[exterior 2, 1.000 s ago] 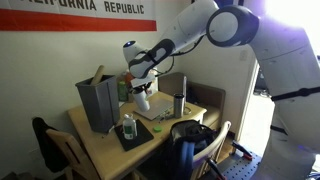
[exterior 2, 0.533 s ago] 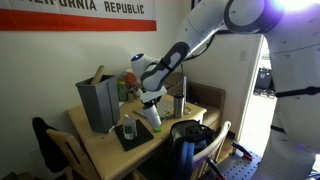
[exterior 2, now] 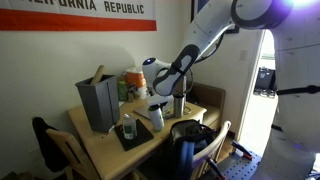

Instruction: Move the white mug to the front of the table

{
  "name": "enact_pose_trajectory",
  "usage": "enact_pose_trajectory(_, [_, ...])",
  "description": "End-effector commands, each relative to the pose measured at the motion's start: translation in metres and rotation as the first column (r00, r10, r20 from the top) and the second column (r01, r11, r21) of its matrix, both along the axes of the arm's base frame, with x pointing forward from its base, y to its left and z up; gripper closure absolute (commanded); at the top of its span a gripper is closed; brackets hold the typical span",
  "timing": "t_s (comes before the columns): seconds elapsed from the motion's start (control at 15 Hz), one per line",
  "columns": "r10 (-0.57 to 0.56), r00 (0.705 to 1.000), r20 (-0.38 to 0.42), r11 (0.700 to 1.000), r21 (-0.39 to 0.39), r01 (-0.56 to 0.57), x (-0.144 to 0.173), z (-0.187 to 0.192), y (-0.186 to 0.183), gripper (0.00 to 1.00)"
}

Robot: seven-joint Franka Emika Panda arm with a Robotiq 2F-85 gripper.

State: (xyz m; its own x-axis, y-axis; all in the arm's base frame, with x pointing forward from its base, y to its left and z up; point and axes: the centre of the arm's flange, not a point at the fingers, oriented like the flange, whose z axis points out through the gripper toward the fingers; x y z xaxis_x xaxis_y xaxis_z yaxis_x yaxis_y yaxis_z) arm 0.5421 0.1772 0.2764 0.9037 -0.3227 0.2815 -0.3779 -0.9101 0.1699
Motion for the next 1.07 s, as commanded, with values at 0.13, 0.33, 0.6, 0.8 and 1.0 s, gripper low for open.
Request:
enact_pose_trajectory(0.13, [-0.066,0.994,0.083,0.997,0.032,0.063,0.006,0.018,-0.013,0.93])
enact_pose_trajectory(0.33, [-0.096,0.988,0.125,0.995,0.039,0.092,0.017,0.014,-0.015,0.93])
enact_pose_trajectory(0.6, [-0.137,0.972,0.192,0.990,0.047,0.130,0.029,0.007,-0.014,0.93])
enact_pose_trajectory(0.8, [-0.167,0.960,0.225,0.986,0.061,0.157,0.038,-0.003,-0.014,0.93])
enact_pose_trajectory(1.0, [-0.212,0.947,0.240,0.976,0.097,0.194,0.047,-0.013,-0.012,0.93])
